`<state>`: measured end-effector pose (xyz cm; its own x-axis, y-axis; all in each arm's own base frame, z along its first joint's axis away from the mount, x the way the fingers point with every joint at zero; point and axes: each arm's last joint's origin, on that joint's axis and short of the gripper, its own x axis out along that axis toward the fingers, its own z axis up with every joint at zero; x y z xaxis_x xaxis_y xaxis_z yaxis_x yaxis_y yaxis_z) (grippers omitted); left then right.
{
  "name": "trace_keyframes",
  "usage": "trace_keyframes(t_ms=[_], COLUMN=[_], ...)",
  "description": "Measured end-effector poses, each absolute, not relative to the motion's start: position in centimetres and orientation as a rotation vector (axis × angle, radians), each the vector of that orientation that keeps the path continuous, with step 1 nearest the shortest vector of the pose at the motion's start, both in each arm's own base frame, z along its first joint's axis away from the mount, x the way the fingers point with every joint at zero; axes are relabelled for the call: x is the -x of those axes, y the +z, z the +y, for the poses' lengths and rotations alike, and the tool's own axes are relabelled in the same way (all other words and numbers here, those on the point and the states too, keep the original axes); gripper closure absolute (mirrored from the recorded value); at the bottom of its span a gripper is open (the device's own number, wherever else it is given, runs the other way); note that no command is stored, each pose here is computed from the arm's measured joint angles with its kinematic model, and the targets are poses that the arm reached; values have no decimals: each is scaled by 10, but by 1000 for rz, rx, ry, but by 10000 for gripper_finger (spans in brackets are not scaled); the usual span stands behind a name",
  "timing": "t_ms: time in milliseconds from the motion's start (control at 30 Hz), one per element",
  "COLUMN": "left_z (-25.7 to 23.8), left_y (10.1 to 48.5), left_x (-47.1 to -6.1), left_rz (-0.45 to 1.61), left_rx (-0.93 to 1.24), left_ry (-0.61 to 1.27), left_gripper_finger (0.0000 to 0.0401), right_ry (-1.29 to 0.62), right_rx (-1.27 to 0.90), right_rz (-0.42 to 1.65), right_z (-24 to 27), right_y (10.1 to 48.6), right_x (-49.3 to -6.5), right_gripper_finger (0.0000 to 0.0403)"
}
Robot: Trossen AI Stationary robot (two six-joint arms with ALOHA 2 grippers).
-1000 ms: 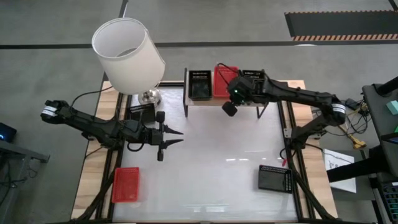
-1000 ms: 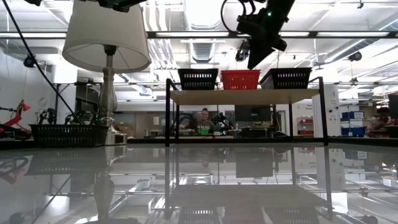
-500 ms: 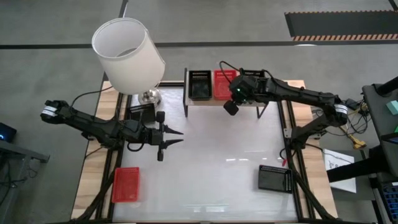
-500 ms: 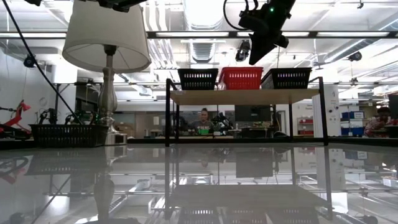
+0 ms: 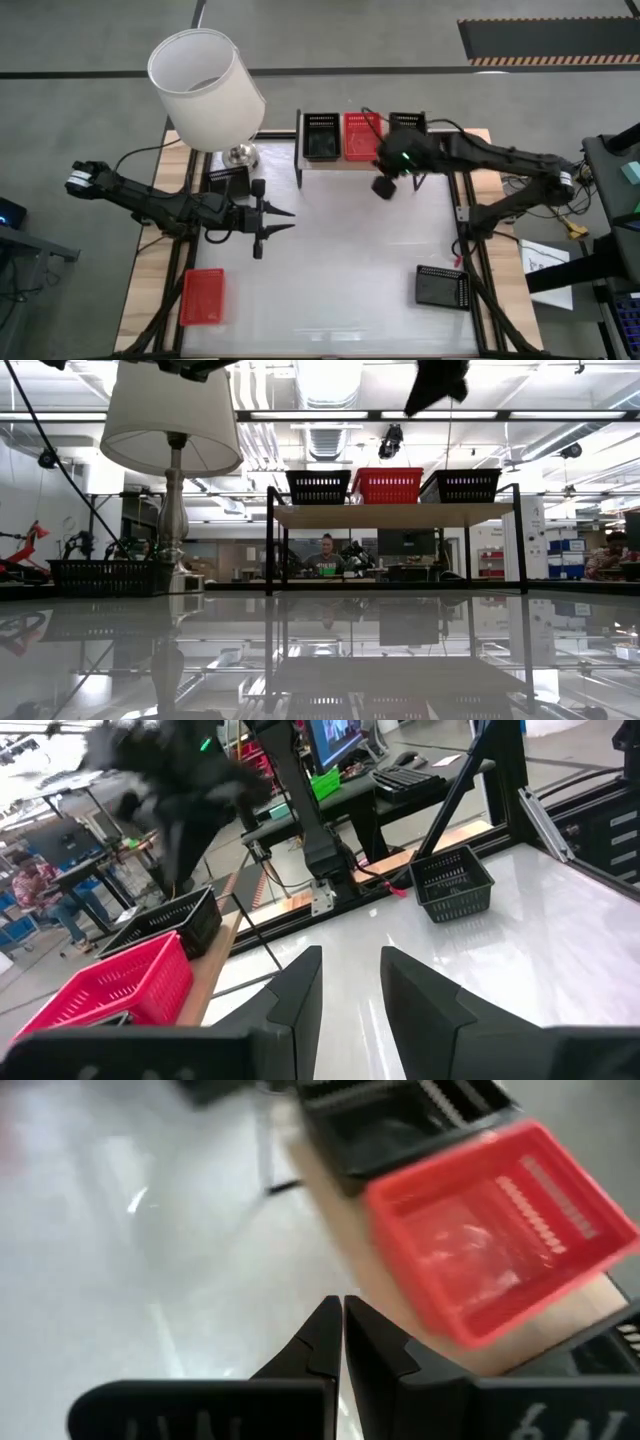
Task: Stack baskets on shelf by color
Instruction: Stack the black bin on top of the other black bin on the shelf
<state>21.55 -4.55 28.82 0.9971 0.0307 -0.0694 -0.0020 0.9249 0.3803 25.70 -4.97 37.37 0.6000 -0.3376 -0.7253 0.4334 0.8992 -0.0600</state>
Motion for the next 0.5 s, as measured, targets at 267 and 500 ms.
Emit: trace_keyframes(t_ms=[267,500], left_z=[-45,-45], left_y=[288,284], left_x=[-215,-218], left_rz=[76,106], left_rx=[-323,-205], left_ry=[19,75], left_gripper_finger=[312,312], right_ry=[-242,-115], right_rx=[14,122], right_rz=[655,477], right_z=[16,33], right_y=[353,315], right_x=[-228,-211], right_gripper_finger=[394,394])
